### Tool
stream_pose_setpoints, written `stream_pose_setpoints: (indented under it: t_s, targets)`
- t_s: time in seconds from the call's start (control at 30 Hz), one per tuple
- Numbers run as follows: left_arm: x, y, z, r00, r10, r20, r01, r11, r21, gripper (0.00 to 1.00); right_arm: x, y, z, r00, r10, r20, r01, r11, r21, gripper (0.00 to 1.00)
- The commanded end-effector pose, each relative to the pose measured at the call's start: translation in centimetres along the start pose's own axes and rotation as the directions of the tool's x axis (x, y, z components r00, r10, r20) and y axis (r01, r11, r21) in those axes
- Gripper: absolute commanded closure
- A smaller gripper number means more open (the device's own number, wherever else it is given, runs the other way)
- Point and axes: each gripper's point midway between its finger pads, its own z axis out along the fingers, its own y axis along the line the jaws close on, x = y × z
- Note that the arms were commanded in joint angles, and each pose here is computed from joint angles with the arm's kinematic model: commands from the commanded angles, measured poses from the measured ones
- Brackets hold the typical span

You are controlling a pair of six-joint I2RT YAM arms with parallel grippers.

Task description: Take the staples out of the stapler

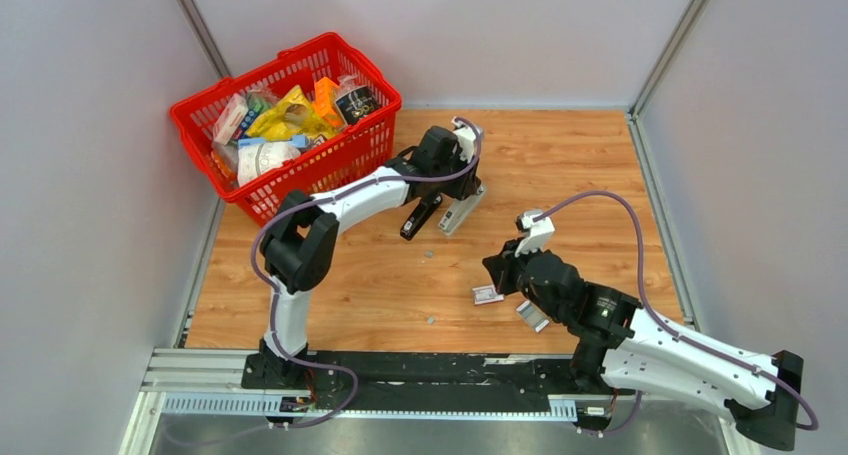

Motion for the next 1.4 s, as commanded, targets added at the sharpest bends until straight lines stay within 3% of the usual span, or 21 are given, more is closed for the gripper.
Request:
stream_pose_setpoints:
  t_s: [0.0,0.27,0.5,0.67,0.9,1.07,1.23,1.37]
  targets:
    - [-4.4,0.3,0.8,0.995,0.036,0.094,-0.037,0.999,0.008,1.0,0.5,-0.7,0.1,0.999,0.034,-0.004,-0.034,0.999,0.04,1.0]
    - [-3.0,2.9,4.6,0.999,0.024,0.024,-0.023,0.999,-0.035,1.0,1.1,-1.8,0.0,0.999,0.032,-0.022,-0.03,0.996,0.088,1.0]
    - [-2.0,4.2,5.9,1.0,0.007,-0.03,-0.009,0.997,-0.073,0.98,1.7,-2.6,0.7,0.998,0.05,-0.045,-0.043,0.99,0.132,0.94]
    - [-1.6,4.2,6.2,0.999,0.004,-0.042,-0.007,0.997,-0.073,0.73,2.0,-3.1,1.0,0.996,0.062,-0.057,-0.053,0.987,0.152,0.81]
    - [-1.8,4.0,5.9,0.999,0.008,-0.038,-0.011,0.998,-0.06,0.57,2.0,-3.4,1.0,0.995,0.078,-0.055,-0.068,0.984,0.164,0.77]
    - [-2.4,3.8,5.2,1.0,0.011,-0.025,-0.013,0.998,-0.066,0.4,2.2,-3.7,1.0,0.995,0.084,-0.059,-0.072,0.982,0.174,0.71]
    - [-3.3,3.7,3.6,1.0,0.013,-0.006,-0.014,0.996,-0.084,0.15,2.2,-3.8,0.9,0.994,0.09,-0.06,-0.077,0.98,0.185,0.64]
    - [-4.7,3.4,1.4,0.999,0.016,0.03,-0.013,0.995,-0.102,0.14,1.9,-4.2,0.6,0.994,0.091,-0.059,-0.077,0.976,0.205,0.58]
